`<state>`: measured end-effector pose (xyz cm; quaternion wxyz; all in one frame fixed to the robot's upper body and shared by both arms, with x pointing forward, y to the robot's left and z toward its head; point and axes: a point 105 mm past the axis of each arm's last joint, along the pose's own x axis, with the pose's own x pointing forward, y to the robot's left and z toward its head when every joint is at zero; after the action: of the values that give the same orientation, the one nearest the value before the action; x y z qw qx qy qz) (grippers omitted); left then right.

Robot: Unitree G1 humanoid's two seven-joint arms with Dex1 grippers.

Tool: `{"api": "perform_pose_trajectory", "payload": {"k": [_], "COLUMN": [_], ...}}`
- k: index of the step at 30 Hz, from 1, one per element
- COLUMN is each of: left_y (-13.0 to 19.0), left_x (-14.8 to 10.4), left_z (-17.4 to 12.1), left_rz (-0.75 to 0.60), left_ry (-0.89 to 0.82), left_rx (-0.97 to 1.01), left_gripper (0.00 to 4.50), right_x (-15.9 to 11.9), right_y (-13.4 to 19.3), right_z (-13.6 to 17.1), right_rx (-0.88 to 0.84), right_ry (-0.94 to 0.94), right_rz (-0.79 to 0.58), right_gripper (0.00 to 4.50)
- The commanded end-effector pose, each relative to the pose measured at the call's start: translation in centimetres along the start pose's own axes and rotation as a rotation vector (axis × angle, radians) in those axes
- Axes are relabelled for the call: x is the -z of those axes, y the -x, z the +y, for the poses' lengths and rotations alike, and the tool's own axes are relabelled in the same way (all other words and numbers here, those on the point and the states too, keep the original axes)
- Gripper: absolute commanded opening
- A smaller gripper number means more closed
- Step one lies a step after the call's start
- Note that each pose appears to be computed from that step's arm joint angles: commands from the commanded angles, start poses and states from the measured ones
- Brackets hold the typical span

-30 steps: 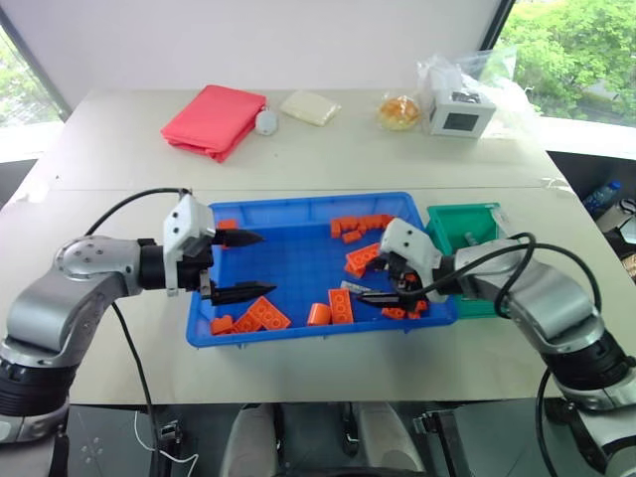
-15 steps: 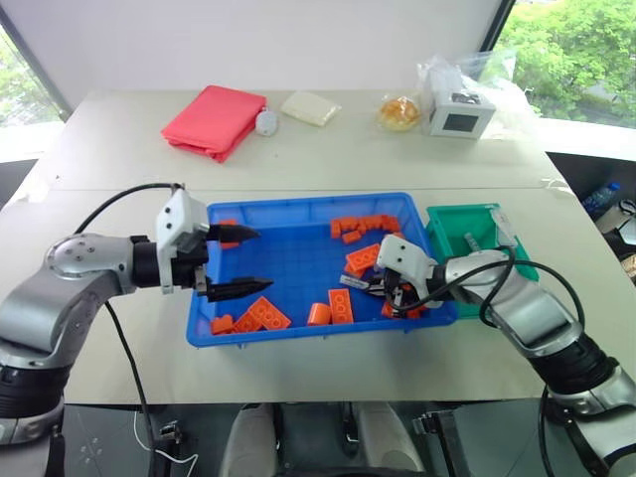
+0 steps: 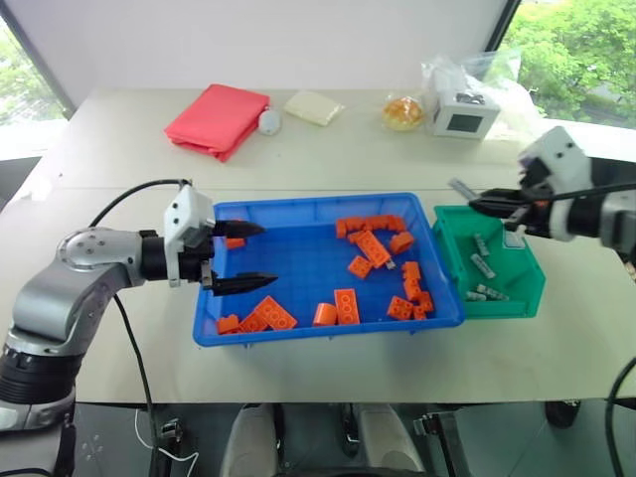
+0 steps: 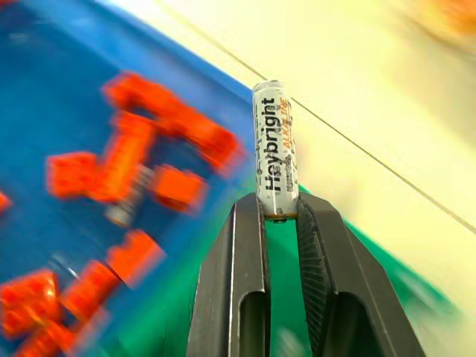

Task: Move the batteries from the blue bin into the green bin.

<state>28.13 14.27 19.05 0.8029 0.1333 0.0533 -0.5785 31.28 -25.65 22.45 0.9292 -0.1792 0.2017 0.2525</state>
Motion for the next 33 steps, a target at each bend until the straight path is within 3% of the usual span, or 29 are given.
{"api": "perform_pose_trajectory", "payload": {"k": [1, 6, 9, 13, 18, 21, 26, 33], "left_y": [-0.3, -0.6, -0.7, -0.7, -0.7, -0.8, -0.7, -0.5], "left_x": [-1.1, -1.4, -1.6, -1.6, -1.7, -1.8, -1.9, -1.9], "left_z": [0.3, 0.7, 0.7, 0.7, 0.7, 0.6, 0.5, 0.5], "left_rz": [-0.018, -0.020, -0.021, -0.021, -0.021, -0.024, -0.027, -0.025], "left_ry": [-0.058, -0.070, -0.076, -0.078, -0.083, -0.085, -0.085, -0.085], "left_rx": [0.018, 0.031, 0.036, 0.038, 0.034, 0.029, 0.018, 0.009], "left_gripper": [4.50, 4.50, 4.50, 4.50, 4.50, 4.50, 4.50, 4.50], "right_x": [0.1, 1.2, 2.1, 0.5, -3.1, -3.6, -1.6, 1.2], "right_y": [1.1, 1.2, 1.3, 1.2, 0.0, -1.4, -4.2, -6.4], "right_z": [-0.2, -0.1, 0.3, 0.3, 2.9, 5.5, 9.2, 11.8], "right_rx": [0.024, 0.051, 0.046, 0.046, -0.071, -0.160, -0.243, -0.252], "right_ry": [-0.005, -0.010, 0.011, 0.054, 0.108, 0.132, 0.093, 0.089], "right_rz": [-0.008, 0.029, 0.063, 0.014, -0.082, -0.079, -0.002, 0.085], "right_gripper": [0.02, 0.02, 1.41, 3.45, 3.45, 3.45, 3.45, 3.45]}}
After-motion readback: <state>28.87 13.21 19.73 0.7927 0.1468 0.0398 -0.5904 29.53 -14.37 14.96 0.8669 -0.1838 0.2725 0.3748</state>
